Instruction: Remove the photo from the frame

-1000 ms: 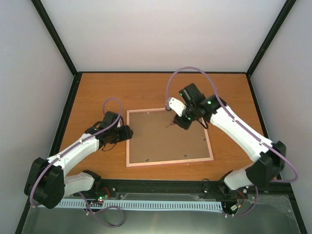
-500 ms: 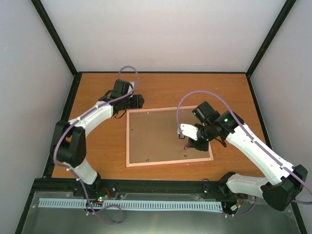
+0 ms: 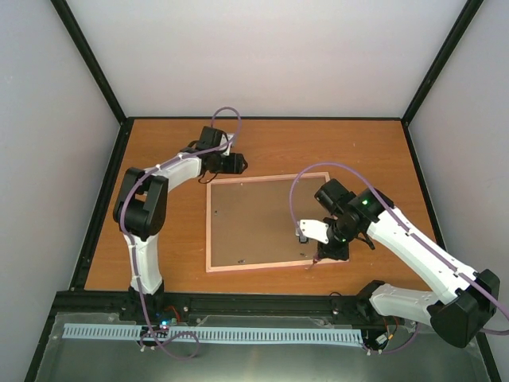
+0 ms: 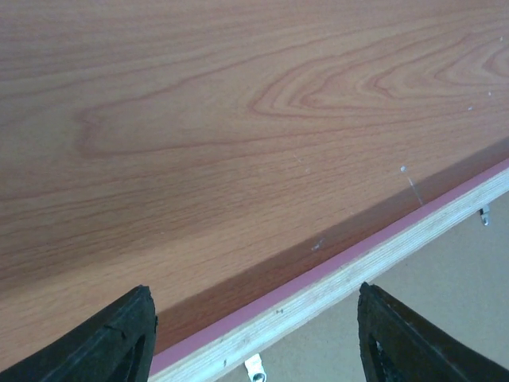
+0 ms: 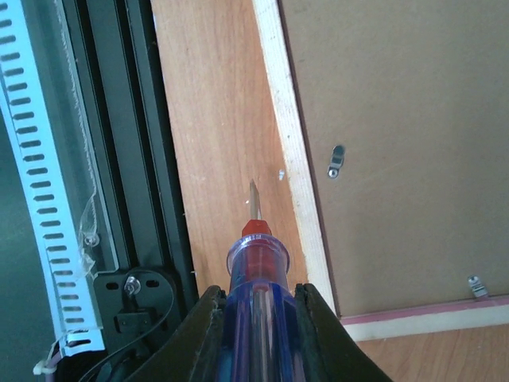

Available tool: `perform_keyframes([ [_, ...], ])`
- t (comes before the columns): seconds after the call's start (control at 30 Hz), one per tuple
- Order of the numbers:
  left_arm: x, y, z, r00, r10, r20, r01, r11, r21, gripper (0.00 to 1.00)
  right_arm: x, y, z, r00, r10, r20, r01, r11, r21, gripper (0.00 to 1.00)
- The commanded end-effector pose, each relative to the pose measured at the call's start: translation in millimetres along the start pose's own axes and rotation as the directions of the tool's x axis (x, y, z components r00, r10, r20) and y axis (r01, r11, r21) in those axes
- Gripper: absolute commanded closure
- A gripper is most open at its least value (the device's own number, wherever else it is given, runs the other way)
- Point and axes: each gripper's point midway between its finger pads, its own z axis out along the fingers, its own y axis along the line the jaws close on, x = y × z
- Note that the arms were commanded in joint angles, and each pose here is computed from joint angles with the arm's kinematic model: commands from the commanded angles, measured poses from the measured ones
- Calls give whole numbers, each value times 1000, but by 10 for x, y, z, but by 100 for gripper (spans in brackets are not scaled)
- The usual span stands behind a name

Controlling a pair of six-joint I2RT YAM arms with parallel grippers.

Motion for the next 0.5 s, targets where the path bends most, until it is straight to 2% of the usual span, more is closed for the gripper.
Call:
perform_keyframes([
  [0.0,-51,-88,114,999,42,-16,-41,997,65,31,114,43,27,999,0,-46,-1,1000,-8,97],
  [0.2,149,9,219,996,42,-77,-38,998,46,31,213,-81,66,996,21,-87,-15,997,69,97],
  [0.47,320,42,227,994,44,-104,-39,998,46,30,290,-292,75,993,66,-102,-44,978,204,97],
])
